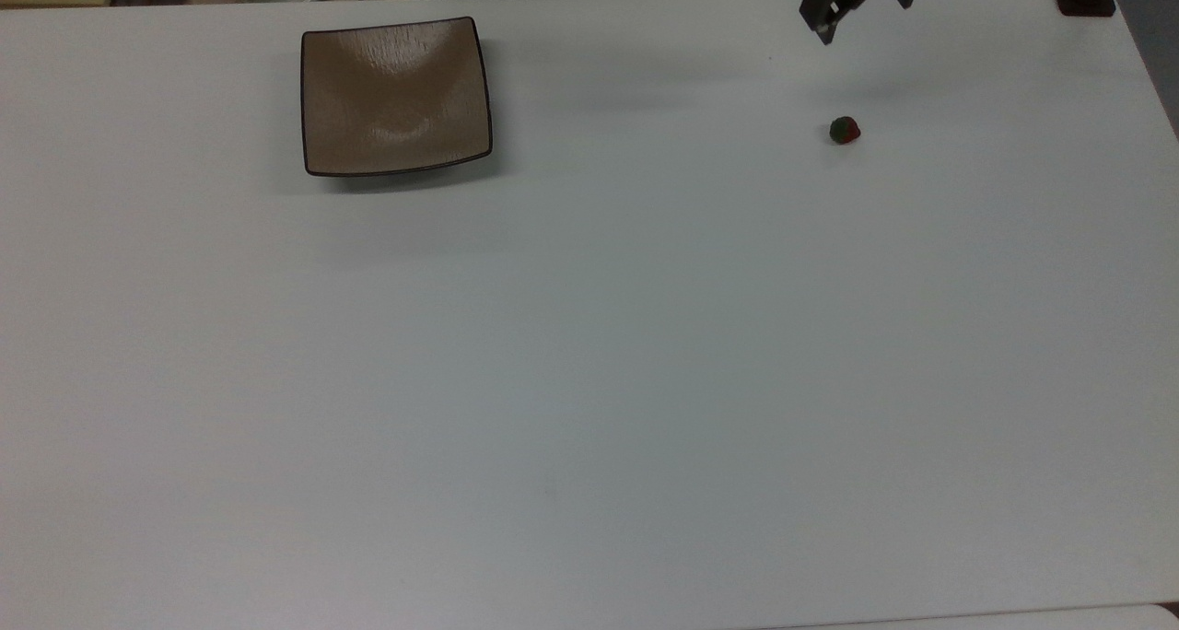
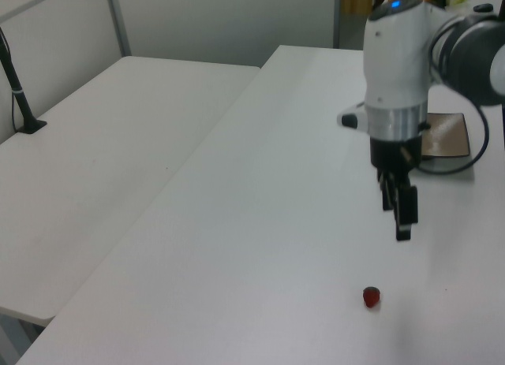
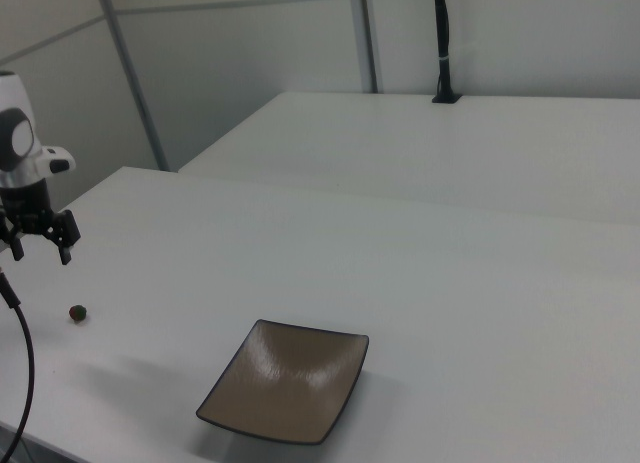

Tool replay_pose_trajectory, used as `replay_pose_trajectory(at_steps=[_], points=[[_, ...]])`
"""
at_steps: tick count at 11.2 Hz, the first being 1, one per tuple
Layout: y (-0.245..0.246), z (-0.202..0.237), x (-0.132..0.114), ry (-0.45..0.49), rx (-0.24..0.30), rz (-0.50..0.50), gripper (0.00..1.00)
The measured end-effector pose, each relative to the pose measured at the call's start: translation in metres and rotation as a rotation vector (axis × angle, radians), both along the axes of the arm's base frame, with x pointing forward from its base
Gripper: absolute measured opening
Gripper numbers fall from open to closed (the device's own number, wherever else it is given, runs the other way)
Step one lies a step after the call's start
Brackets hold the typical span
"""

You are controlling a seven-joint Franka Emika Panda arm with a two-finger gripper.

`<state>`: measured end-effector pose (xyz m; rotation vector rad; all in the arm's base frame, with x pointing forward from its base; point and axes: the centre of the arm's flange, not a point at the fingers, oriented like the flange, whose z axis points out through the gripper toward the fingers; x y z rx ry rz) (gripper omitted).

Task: Strawberries on a ceramic plate
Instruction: 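Move the open gripper over to the small red strawberry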

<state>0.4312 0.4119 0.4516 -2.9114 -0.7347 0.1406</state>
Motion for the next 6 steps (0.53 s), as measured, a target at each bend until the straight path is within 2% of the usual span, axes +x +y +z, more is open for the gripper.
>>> replay_pose_trajectory(at_steps=[4, 6], points=[[0.011, -0.051, 0.006, 0.006, 0.039, -0.019, 1.0], [0.017, -0.075, 0.0, -0.009, 0.025, 0.01, 1.0]])
